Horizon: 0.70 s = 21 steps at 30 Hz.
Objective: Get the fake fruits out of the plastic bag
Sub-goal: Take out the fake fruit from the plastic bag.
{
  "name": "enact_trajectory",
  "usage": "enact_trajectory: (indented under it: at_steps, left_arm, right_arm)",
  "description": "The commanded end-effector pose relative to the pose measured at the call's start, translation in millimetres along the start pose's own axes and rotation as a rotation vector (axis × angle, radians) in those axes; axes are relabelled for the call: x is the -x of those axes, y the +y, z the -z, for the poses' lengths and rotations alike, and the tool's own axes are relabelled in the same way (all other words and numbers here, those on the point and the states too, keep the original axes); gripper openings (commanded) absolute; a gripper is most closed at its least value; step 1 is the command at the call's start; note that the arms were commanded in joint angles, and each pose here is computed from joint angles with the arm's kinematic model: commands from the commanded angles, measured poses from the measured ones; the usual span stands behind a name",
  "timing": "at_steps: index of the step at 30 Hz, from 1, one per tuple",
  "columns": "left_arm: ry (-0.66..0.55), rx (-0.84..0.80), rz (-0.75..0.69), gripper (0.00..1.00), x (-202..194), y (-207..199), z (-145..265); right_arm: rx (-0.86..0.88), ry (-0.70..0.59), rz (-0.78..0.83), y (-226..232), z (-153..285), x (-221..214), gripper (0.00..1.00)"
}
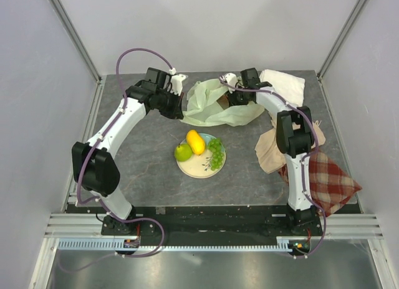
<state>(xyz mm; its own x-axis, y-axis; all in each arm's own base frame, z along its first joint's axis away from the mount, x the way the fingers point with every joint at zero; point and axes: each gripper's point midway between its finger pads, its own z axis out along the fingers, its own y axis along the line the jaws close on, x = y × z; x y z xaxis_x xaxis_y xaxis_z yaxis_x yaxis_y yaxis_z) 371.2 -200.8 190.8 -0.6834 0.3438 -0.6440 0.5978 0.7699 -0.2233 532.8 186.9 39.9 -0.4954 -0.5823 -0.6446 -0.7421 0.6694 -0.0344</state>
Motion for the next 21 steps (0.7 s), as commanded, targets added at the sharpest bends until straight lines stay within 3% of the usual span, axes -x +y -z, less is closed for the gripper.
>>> enact_trajectory:
  at_steps: [1,4,11,17,21]
  left_arm:
    - [-0.048,0.005,-0.009,0.02,16,2,2]
    - [-0.059,0.004,-0.010,0.01,20,2,3]
    - [-0.109,-0.013,-0.021,0.02,45,-2,7]
    - [-0.161,-0.025,-0.014,0.02,71,-5,11]
    - [-0.226,-0.031,-0.028,0.02,101,-7,17]
  right_arm:
    - [-0.014,-0.271,-0.011,-6,87,95,0.21]
    - [0.052,-0.387,-0.055,4,124,129,0.23]
    - [0.296,-0.524,-0.253,42,166,162,0.27]
    - [0.479,-0.584,-0.309,72,188,176,0.28]
    - [0.633,-0.557,-0.392,95,202,176,0.29]
